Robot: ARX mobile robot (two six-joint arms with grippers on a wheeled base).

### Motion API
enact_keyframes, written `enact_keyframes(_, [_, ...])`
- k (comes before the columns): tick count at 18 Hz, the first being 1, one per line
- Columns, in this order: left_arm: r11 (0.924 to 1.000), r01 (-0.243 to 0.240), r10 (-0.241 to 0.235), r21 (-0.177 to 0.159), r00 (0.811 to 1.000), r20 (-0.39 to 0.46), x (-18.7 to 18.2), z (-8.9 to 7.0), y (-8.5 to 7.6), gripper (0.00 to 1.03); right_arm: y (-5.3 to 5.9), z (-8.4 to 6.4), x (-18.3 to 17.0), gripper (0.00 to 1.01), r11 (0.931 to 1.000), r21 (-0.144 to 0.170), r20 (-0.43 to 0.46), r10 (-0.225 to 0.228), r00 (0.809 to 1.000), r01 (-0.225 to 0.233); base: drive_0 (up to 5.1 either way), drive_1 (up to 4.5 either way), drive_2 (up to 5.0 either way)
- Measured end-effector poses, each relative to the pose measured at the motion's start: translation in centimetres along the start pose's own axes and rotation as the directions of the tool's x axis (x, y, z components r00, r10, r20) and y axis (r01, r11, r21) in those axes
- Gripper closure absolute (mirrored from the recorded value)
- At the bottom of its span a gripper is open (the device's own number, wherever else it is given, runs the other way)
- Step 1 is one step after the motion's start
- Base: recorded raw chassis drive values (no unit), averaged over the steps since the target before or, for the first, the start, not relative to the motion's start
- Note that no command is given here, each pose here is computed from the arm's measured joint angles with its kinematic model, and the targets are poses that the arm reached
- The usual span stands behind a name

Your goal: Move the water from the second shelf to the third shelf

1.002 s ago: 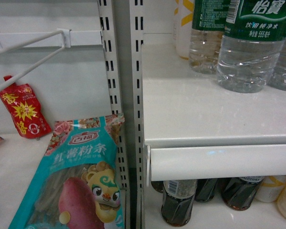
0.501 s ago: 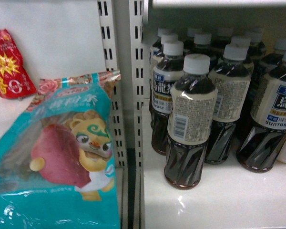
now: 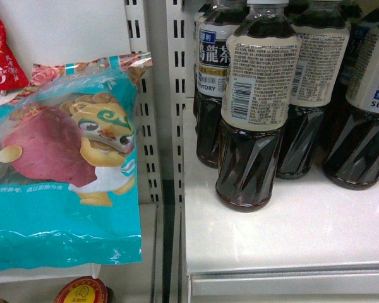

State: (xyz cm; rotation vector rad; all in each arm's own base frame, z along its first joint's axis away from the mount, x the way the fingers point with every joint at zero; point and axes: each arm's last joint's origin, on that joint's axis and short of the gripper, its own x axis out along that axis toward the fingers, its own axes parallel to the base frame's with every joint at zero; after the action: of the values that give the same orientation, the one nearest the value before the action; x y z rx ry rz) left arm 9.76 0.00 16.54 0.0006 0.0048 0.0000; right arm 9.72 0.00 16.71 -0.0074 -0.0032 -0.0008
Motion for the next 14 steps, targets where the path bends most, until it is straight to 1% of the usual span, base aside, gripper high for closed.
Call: enact_keyframes(14, [1.0000,0.000,0.000,0.000,1.000,0.000,0.00,0.00,0.00,0.05,0.00,0.00,0.00,0.03,1.0000,0.000,0.000,0.000,1.000,0.000,0.0,0.00,0.0])
